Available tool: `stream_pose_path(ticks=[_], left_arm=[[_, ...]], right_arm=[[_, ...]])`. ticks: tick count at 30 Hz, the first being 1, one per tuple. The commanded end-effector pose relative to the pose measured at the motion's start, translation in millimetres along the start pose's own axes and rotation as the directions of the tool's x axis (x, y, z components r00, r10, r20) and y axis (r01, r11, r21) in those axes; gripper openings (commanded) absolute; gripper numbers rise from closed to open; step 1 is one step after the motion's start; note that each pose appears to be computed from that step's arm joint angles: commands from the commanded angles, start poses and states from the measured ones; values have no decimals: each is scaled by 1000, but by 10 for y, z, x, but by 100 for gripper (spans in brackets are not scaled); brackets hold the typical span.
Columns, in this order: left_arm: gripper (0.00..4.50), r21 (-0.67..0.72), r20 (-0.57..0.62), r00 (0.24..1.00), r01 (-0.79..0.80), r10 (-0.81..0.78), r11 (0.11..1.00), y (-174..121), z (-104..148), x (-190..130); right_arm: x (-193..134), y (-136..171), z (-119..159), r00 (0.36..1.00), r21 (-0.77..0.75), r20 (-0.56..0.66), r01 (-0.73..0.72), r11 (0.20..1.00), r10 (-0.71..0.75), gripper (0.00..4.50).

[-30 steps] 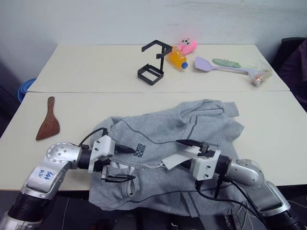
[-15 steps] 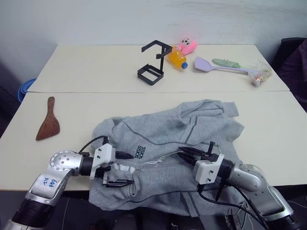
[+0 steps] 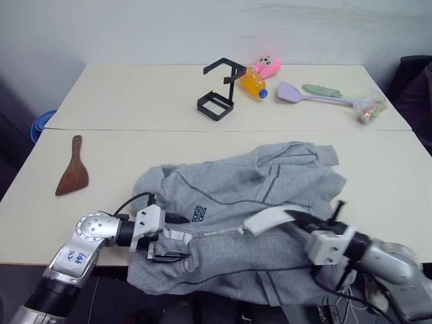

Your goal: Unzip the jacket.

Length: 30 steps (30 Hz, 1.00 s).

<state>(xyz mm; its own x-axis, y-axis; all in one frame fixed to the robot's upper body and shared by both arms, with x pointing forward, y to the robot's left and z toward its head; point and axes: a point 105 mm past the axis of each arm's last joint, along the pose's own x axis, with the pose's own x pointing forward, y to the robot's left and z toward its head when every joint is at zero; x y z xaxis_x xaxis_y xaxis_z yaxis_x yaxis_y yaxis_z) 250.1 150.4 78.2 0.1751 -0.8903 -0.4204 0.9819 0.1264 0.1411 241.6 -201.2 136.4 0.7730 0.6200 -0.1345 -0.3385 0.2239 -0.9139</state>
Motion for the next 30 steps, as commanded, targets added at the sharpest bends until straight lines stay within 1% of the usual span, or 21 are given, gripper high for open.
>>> stream_pose_path(ticks=[1, 6, 8, 10, 11, 12, 13, 14, 15, 16, 17, 18, 19, 20, 21, 22, 24, 26, 28, 30], left_arm=[[450, -116, -126, 992, -29, 14, 993, -49, -393, -13], [450, -116, -132, 991, -22, 7, 993, -50, -427, 14], [450, -113, -130, 991, -20, 6, 993, -41, -426, 27], [450, -109, -128, 992, -18, 4, 994, -34, -421, 34], [450, -108, -124, 992, -20, 6, 994, -24, -414, 38], [450, -107, -121, 993, -21, 8, 994, -16, -409, 40], [450, -106, -119, 993, -22, 9, 994, -10, -405, 40], [450, -104, -118, 993, -23, 11, 994, -6, -403, 40], [450, -104, -116, 993, -25, 13, 994, -3, -400, 41], [450, -104, -115, 993, -25, 13, 994, -5, -400, 39], [450, -104, -114, 993, -25, 13, 994, -8, -401, 37], [450, -104, -113, 993, -25, 13, 994, -10, -401, 31], [450, -104, -113, 994, -24, 12, 994, -13, -402, 27], [450, -104, -113, 994, -22, 10, 994, -13, -402, 24], [450, -103, -112, 994, -20, 9, 995, -14, -401, 23], [450, -103, -112, 994, -20, 8, 995, -10, -399, 22], [450, -100, -110, 994, -19, 8, 995, -2, -393, 20], [450, -100, -108, 994, -19, 8, 995, 7, -382, 19], [450, -98, -107, 994, -17, 6, 995, 9, -374, 16], [450, -96, -107, 994, -12, 2, 995, 3, -373, 15]], right_arm=[[-237, -349, -194, 983, -84, -114, 136, 987, -145, 5], [-452, -576, -436, 942, -113, -232, 222, 969, -243, 5], [-495, -627, -486, 932, -112, -247, 245, 963, -265, 5], [-484, -619, -482, 939, -106, -235, 233, 967, -251, 5], [-461, -579, -468, 944, -79, -227, 226, 971, -238, 5], [-430, -525, -440, 953, -37, -208, 216, 976, -219, 5], [-395, -464, -391, 963, 56, -177, 216, 975, -203, 5], [-362, -398, -335, 972, 181, -146, 211, 961, -186, 5], [-327, -360, -223, 979, 338, -83, 204, 919, -186, 5], [-289, -314, -69, 986, 481, 0, 145, 865, -165, 21], [-266, -265, 71, 988, 586, 76, 66, 807, -136, 41], [-250, -208, 201, 986, 652, 142, -27, 758, -87, 63], [-246, -126, 298, 981, 705, 191, -124, 698, -18, 88], [-237, -75, 376, 973, 705, 229, -194, 682, 40, 123], [-223, -73, 422, 966, 698, 249, -223, 680, 61, 155], [-201, -84, 471, 961, 742, 271, -250, 623, 63, 185], [-129, -130, 461, 964, 747, 258, -241, 620, 64, 247], [-107, -117, 408, 967, 793, 239, -248, 557, 91, 316], [-110, -109, 266, 973, 815, 192, -231, 532, 127, 382], [-96, -116, 37, 983, 822, 104, -170, 543, 151, 442]])
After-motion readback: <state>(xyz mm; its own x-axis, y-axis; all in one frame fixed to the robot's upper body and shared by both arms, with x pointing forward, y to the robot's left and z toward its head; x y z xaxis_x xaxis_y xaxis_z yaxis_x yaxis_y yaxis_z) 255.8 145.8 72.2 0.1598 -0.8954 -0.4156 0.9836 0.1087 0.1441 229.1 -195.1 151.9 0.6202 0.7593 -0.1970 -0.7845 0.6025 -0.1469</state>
